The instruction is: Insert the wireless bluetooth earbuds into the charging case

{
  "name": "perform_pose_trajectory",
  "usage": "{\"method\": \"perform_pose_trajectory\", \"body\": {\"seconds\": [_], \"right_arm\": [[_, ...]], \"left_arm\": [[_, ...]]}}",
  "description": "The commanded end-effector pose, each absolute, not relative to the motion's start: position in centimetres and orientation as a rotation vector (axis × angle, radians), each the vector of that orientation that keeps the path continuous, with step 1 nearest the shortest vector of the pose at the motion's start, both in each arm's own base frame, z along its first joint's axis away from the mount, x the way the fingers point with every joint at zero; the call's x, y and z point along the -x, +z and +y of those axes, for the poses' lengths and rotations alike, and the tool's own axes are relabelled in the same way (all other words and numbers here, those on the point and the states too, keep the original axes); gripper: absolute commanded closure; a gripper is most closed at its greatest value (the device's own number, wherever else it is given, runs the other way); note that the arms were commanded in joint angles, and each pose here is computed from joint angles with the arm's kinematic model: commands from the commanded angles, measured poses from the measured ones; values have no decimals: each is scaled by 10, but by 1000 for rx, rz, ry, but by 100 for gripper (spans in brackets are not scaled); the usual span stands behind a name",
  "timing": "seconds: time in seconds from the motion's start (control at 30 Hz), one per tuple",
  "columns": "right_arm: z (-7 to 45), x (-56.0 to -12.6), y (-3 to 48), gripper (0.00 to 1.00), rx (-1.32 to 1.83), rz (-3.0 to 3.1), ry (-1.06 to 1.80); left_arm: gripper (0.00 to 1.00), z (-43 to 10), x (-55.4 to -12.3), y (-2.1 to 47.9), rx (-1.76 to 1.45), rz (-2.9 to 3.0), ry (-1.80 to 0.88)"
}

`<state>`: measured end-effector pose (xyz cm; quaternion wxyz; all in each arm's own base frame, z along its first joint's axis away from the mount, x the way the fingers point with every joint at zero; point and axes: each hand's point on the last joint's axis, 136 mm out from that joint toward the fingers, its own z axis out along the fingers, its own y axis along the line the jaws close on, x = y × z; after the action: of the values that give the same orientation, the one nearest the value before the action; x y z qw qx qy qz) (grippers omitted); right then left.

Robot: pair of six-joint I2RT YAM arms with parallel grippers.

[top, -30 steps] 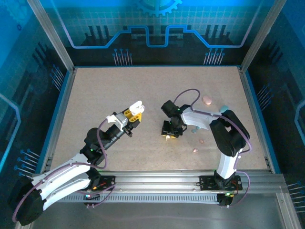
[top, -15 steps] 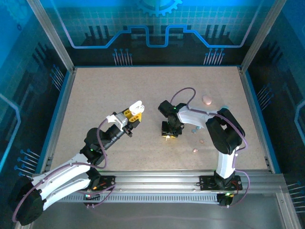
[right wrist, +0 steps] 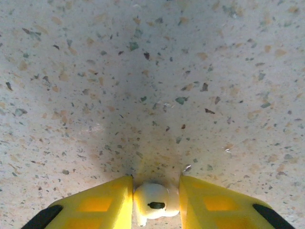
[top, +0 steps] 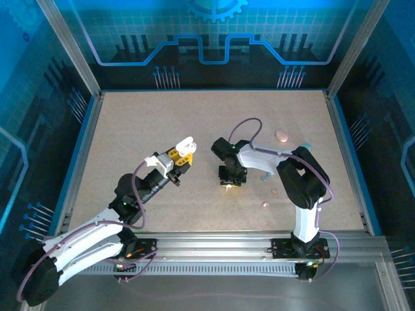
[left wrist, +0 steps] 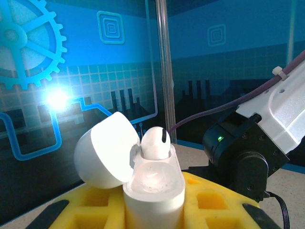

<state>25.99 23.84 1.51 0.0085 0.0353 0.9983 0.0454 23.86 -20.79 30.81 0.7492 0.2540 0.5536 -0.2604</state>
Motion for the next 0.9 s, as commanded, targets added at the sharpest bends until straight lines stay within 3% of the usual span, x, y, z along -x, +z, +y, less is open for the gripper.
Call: {"method": "perform_pose_trajectory", "body": {"seconds": [0.0,0.3,0.87], "right_arm": [[240,-253,11,69,-88,3142,73],[234,-249,17,61,-124,3129,30],[239,-259,7,67,-174,3123,91]], "left_arm": [[81,-204,-237,316,-528,1175,-566],[81,-204,-237,317,-527,1174,-571],[81,-205,-237,316,-524,1178,-577]]}}
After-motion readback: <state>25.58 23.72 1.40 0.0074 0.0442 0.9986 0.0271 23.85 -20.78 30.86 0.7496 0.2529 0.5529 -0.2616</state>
